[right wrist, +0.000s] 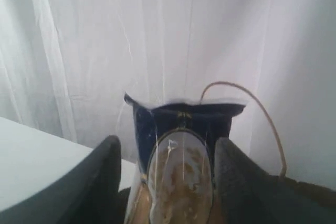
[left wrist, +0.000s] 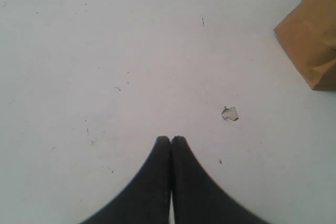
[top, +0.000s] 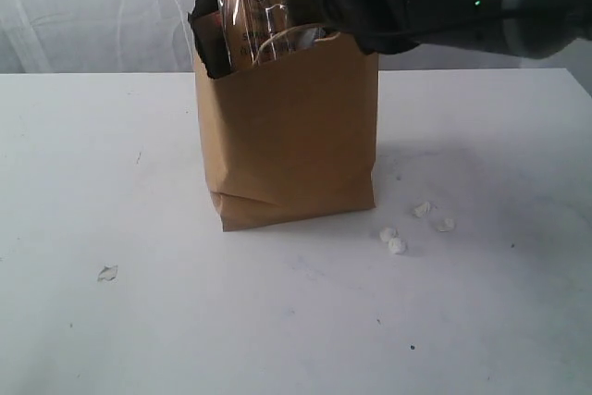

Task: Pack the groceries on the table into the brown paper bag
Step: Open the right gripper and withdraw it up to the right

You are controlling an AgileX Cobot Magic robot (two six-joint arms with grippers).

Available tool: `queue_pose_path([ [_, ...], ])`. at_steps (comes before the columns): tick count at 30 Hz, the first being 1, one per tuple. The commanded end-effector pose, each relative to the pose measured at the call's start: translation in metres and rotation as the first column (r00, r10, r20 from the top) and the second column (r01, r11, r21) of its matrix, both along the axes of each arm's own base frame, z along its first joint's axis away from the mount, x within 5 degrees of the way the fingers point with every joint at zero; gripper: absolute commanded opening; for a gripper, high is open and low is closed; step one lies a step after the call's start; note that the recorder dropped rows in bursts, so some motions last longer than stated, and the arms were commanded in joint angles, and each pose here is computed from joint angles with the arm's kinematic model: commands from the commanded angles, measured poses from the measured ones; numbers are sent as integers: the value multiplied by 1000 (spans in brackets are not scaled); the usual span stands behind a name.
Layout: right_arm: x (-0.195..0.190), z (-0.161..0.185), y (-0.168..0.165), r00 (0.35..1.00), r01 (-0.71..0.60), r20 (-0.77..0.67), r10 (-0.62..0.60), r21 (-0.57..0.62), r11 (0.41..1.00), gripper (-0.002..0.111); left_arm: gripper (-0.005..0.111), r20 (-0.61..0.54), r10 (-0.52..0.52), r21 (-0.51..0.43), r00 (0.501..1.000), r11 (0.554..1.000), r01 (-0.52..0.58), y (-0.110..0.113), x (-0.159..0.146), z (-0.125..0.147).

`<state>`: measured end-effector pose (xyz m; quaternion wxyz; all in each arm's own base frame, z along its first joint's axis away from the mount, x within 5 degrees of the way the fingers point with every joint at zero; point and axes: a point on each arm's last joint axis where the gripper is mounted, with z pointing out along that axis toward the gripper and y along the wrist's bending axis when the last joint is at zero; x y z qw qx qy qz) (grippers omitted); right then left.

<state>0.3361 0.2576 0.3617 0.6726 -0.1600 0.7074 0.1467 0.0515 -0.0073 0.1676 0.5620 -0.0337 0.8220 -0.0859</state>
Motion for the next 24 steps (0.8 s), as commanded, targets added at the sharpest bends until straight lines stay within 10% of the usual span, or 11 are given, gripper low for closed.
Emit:
queue_pose_path([
  [1,-14,27,-7,998,-54,38,53,18,998,51,0,5,-6,-3,1000,1000,6,0,0,-1],
  [11,-40,33,-31,984,-72,141,110,-252,965,1,0,1,-6,-3,1000,1000,6,0,0,-1],
  [18,-47,16,-85,963,256,137,-232,-202,945,0,0,1,-6,-3,1000,1000,6,0,0,-1],
  [24,-72,29,-150,800,599,106,-590,-178,781,0,0,1,-6,-3,1000,1000,6,0,0,-1],
])
